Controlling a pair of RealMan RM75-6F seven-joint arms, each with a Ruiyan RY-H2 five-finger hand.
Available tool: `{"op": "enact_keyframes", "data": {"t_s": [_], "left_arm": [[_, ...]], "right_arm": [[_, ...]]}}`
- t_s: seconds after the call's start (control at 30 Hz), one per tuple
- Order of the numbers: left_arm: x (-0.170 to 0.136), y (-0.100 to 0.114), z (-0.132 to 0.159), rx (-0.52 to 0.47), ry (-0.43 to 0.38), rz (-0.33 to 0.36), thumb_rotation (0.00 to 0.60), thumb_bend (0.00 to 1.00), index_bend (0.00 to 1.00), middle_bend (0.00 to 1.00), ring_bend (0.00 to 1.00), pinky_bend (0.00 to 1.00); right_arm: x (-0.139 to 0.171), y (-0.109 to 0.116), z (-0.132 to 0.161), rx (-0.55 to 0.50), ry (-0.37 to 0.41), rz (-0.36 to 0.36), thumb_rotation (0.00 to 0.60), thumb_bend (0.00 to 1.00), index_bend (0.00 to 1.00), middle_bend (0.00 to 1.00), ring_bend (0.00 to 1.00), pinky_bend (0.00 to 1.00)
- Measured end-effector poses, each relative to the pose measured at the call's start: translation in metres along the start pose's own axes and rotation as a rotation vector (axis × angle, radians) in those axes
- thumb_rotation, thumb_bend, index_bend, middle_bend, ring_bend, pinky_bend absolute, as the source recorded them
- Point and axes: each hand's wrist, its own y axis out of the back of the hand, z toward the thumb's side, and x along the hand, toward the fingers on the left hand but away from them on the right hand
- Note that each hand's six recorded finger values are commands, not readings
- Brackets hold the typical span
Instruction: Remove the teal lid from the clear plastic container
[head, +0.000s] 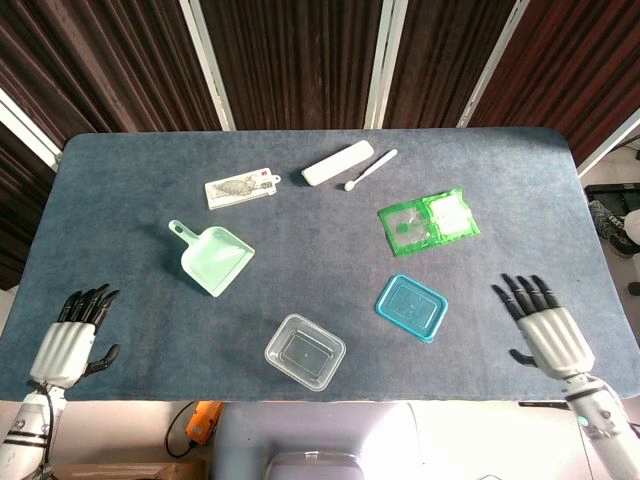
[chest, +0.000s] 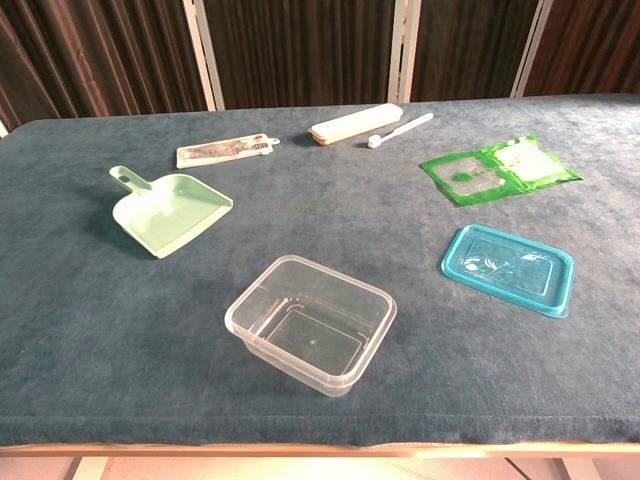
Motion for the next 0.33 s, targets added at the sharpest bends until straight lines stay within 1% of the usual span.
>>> {"op": "enact_keyframes", "data": {"t_s": [0.07,0.1,0.2,0.27,0.33], "left_arm": [[-0.017,0.007,-0.011,-0.008,0.040,0.051,0.600,0.33,0.00,0.00,0.00,0.00],[-0.023,0.009,-0.015,-0.008,0.050,0.069,0.600,0.34,0.00,0.00,0.00,0.00],[-0.034,0.015,-0.016,-0.002,0.034,0.100,0.600,0.34,0.00,0.00,0.00,0.00],[-0.037,0.016,-0.017,-0.009,0.022,0.108,0.600,0.34,0.00,0.00,0.00,0.00],[-0.038,0.015,-0.016,-0.012,0.011,0.102,0.600,0.34,0.00,0.00,0.00,0.00]], "right_arm": [[0.020,0.006,-0.018,-0.009,-0.119,-0.036,0.600,0.10,0.00,0.00,0.00,0.00],[0.035,0.009,-0.029,-0.015,-0.198,-0.059,0.600,0.10,0.00,0.00,0.00,0.00],[0.068,0.008,-0.053,-0.033,-0.358,-0.086,0.600,0.10,0.00,0.00,0.00,0.00],[0.075,0.008,-0.058,-0.047,-0.392,-0.091,0.600,0.10,0.00,0.00,0.00,0.00],[0.075,0.008,-0.057,-0.065,-0.384,-0.096,0.600,0.10,0.00,0.00,0.00,0.00]]}}
